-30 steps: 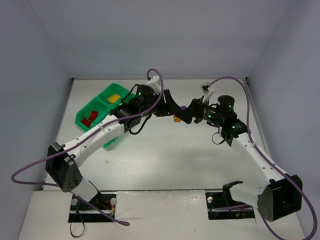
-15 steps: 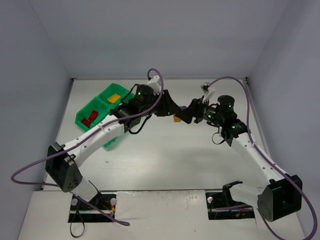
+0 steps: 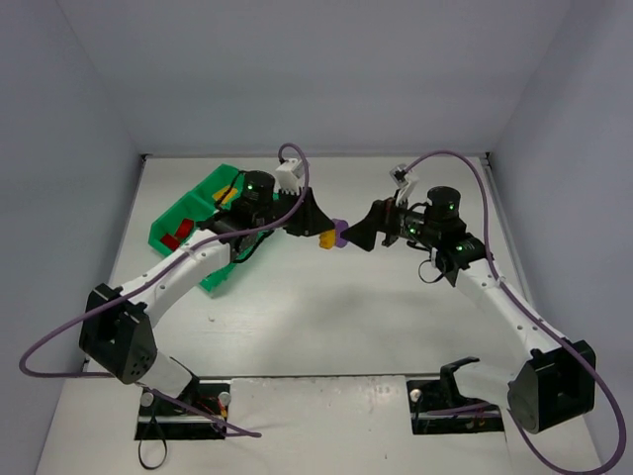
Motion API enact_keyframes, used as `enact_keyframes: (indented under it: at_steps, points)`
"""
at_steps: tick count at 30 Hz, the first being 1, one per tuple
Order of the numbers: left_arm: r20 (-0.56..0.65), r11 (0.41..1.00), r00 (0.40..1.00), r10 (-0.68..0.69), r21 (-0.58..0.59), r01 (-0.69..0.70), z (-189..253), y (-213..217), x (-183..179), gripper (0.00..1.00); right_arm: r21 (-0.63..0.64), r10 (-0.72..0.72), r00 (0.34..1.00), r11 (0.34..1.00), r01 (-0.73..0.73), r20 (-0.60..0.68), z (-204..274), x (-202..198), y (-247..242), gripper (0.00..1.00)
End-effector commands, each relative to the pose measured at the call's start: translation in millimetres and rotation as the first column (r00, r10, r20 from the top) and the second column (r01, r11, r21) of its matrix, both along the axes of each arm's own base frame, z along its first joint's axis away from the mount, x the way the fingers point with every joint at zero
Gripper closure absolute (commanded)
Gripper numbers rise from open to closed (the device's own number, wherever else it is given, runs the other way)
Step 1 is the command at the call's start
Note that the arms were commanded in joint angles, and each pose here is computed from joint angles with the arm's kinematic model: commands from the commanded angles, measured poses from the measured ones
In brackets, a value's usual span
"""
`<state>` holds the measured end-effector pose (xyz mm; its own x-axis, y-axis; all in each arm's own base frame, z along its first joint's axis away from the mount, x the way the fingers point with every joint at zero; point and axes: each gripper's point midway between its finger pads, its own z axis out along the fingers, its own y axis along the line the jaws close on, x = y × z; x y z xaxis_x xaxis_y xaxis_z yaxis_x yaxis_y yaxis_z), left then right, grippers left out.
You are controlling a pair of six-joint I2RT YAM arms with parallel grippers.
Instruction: Sort the legos into containers by color
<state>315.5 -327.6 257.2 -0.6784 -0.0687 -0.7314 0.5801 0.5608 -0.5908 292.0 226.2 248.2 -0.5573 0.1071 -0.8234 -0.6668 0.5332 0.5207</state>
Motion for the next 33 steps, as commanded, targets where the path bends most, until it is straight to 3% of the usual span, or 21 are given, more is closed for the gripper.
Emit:
enact_keyframes:
  at_steps: [1, 7, 13, 14, 16, 27, 32, 33]
  points:
    - [0.296, 0.983, 0.944, -0.148, -0.058, 0.173, 58, 19, -4, 1.00, 0.022, 0.126, 0.982, 0.991, -0.130, 0.142, 38, -6, 11, 0.08]
    - [0.451, 0.917, 0.820, -0.352, -0.011, 0.399, 69, 39, -32, 1.00, 0.021, 0.327, 0.935, 0.943, -0.332, 0.135, 36, -30, 21, 0.08]
    - [0.508, 0.826, 0.706, -0.494, 0.020, 0.563, 81, 39, -63, 1.00, 0.037, 0.433, 0.892, 0.897, -0.441, 0.130, 34, -39, 30, 0.07]
    - [0.461, 0.812, 0.717, -0.523, 0.012, 0.584, 74, 41, -70, 1.00, 0.036, 0.439, 0.889, 0.894, -0.447, 0.134, 35, -38, 31, 0.07]
    - [0.472, 0.798, 0.695, -0.542, 0.031, 0.602, 75, 41, -71, 1.00, 0.032, 0.449, 0.882, 0.888, -0.458, 0.143, 37, -38, 33, 0.07]
    - [0.443, 0.775, 0.693, -0.570, 0.009, 0.632, 75, 35, -70, 1.00, 0.036, 0.557, 0.816, 0.822, -0.568, 0.155, 39, -49, 57, 0.15]
    - [0.436, 0.777, 0.698, -0.567, 0.003, 0.629, 77, 34, -69, 1.00, 0.031, 0.569, 0.808, 0.814, -0.579, 0.155, 37, -47, 63, 0.27]
    - [0.430, 0.778, 0.702, -0.568, 0.000, 0.629, 76, 33, -68, 1.00, 0.031, 0.570, 0.807, 0.814, -0.581, 0.152, 35, -47, 63, 0.35]
